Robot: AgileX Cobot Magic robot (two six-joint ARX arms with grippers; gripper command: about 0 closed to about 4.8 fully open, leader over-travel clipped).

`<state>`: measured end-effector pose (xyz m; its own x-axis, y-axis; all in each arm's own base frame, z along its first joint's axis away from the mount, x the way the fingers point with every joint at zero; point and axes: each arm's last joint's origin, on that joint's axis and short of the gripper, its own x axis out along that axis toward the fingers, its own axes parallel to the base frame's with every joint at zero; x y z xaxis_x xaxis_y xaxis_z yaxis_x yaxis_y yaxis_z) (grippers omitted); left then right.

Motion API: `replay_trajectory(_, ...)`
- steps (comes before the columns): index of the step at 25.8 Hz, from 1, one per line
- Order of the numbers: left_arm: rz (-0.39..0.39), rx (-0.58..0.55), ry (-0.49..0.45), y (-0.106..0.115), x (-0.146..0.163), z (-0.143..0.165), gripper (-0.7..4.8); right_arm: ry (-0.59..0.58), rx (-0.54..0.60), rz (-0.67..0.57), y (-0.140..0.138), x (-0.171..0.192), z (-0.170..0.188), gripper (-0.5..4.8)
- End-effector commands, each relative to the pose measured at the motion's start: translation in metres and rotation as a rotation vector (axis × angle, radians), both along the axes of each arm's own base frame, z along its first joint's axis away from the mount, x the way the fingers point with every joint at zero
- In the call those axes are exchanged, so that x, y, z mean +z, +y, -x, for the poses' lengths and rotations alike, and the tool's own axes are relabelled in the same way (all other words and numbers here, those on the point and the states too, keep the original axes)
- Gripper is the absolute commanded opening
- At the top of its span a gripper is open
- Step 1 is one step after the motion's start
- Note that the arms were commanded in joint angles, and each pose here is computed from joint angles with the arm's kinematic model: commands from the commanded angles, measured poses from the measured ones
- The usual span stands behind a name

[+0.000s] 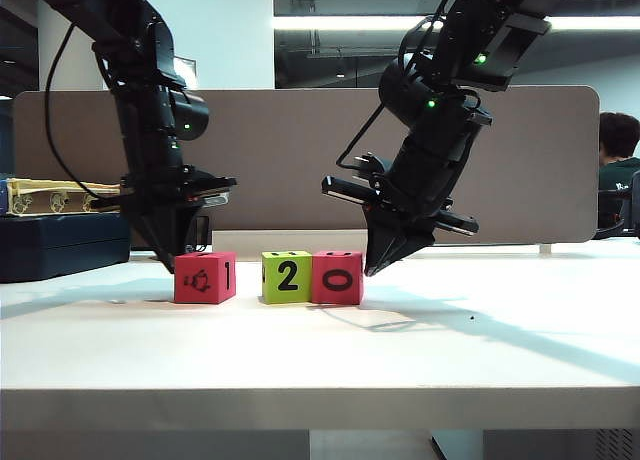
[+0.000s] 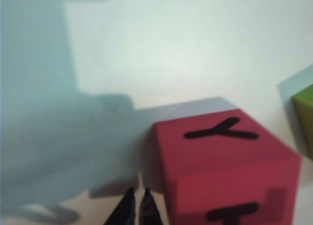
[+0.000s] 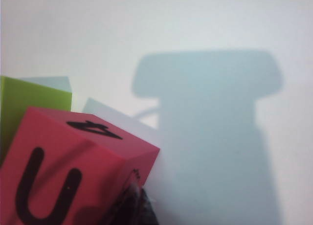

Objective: Select the appropriate blocks from the scattered letter blocks on the table and arrange them in a row to spell out "THU".

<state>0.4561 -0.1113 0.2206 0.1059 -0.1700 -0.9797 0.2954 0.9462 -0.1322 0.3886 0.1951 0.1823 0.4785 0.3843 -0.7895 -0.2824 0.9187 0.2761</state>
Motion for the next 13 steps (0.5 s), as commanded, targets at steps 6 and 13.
replay_trajectory(6,0.034,-0.026,-0.023,-0.014,0.002,0.001,0.16,-0.004,0.024,-0.034,0.004,0.004,0.001,-0.09)
replay_trajectory(13,0.081,-0.071,-0.035,-0.033,0.002,0.004,0.16,0.006,0.065,-0.079,0.008,0.005,0.002,-0.09)
